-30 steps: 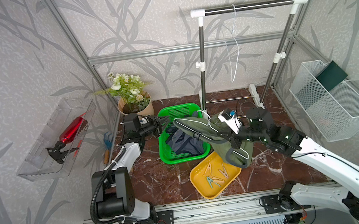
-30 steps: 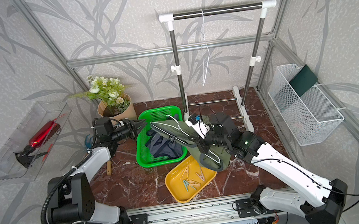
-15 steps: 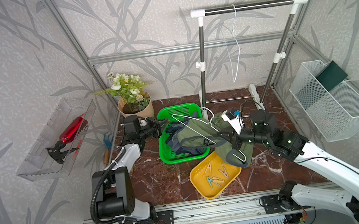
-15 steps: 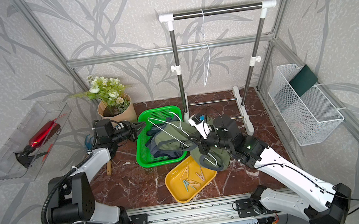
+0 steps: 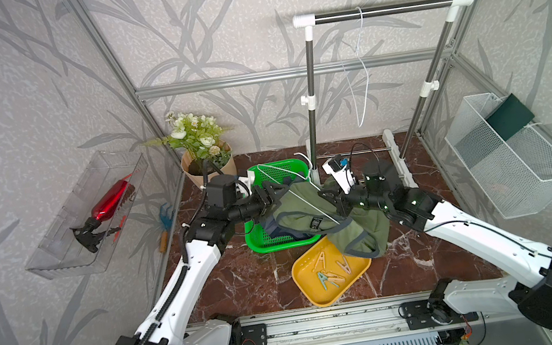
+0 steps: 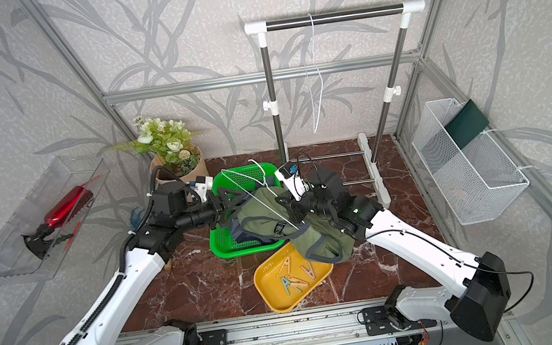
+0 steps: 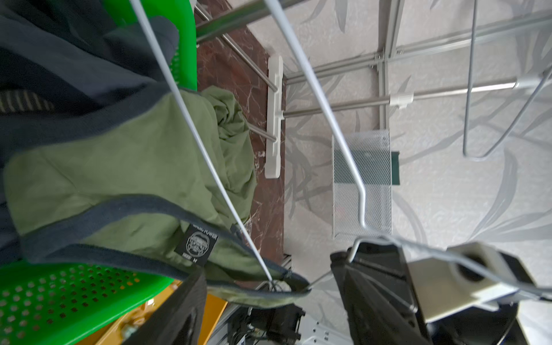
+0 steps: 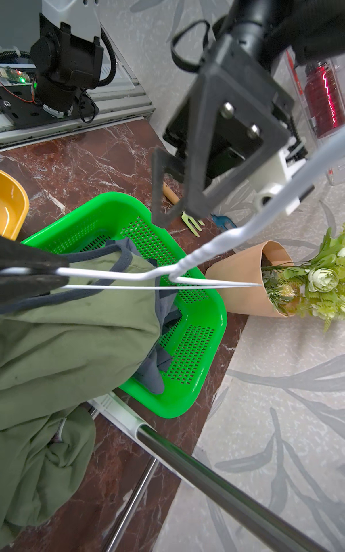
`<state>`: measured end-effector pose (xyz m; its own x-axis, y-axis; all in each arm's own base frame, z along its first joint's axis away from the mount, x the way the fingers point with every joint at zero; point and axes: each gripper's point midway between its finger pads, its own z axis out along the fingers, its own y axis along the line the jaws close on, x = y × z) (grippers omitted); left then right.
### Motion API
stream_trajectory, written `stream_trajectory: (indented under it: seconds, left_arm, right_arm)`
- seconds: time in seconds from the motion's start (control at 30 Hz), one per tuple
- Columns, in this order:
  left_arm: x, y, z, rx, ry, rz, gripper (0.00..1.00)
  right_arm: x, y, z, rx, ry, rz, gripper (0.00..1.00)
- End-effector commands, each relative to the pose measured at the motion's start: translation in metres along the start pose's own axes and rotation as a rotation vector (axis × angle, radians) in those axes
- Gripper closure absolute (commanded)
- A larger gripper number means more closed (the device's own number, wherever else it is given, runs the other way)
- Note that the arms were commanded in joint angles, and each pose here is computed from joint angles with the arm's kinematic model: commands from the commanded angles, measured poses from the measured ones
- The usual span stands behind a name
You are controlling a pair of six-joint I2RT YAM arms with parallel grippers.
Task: Remove the clothespins securing tank tops to the hanger
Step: Remove the tank top from the hanger.
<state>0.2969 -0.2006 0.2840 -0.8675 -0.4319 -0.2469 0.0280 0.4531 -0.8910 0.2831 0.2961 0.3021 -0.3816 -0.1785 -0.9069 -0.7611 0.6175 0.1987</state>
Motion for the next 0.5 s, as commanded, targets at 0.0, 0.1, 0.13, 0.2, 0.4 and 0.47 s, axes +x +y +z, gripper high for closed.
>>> stream_trajectory:
  seconds: [0.0, 0.1, 0.13, 0.2, 0.4, 0.47]
  left_arm:
    - [0.02, 0.045, 0.01, -0.175, 0.044, 0.059, 0.24]
    - [0.023, 0.077, 0.01, -0.302, 0.049, 0.055, 0.23]
    - [0.023, 0.09, 0.008, -0.368, 0.051, 0.062, 0.22]
    - [0.019, 0.111, 0.003, -0.492, 0.054, 0.085, 0.21]
    - [0.006, 0.127, 0.007, -0.606, 0.052, 0.172, 0.13]
    - [0.004, 0.126, 0.01, -0.626, 0.057, 0.2, 0.1]
  right_arm:
    - [-0.03, 0.002, 0.002, 0.005, -0.079, -0.019, 1.0]
    - [-0.034, 0.0, 0.012, 0.003, -0.068, -0.014, 1.0]
    - [-0.035, 0.0, 0.015, 0.002, -0.066, -0.01, 1.0]
    - [-0.036, -0.001, 0.018, 0.003, -0.066, -0.003, 1.0]
    - [-0.033, -0.004, 0.017, 0.017, -0.063, -0.01, 1.0]
    - [-0.035, -0.005, 0.015, 0.033, -0.067, -0.023, 1.0]
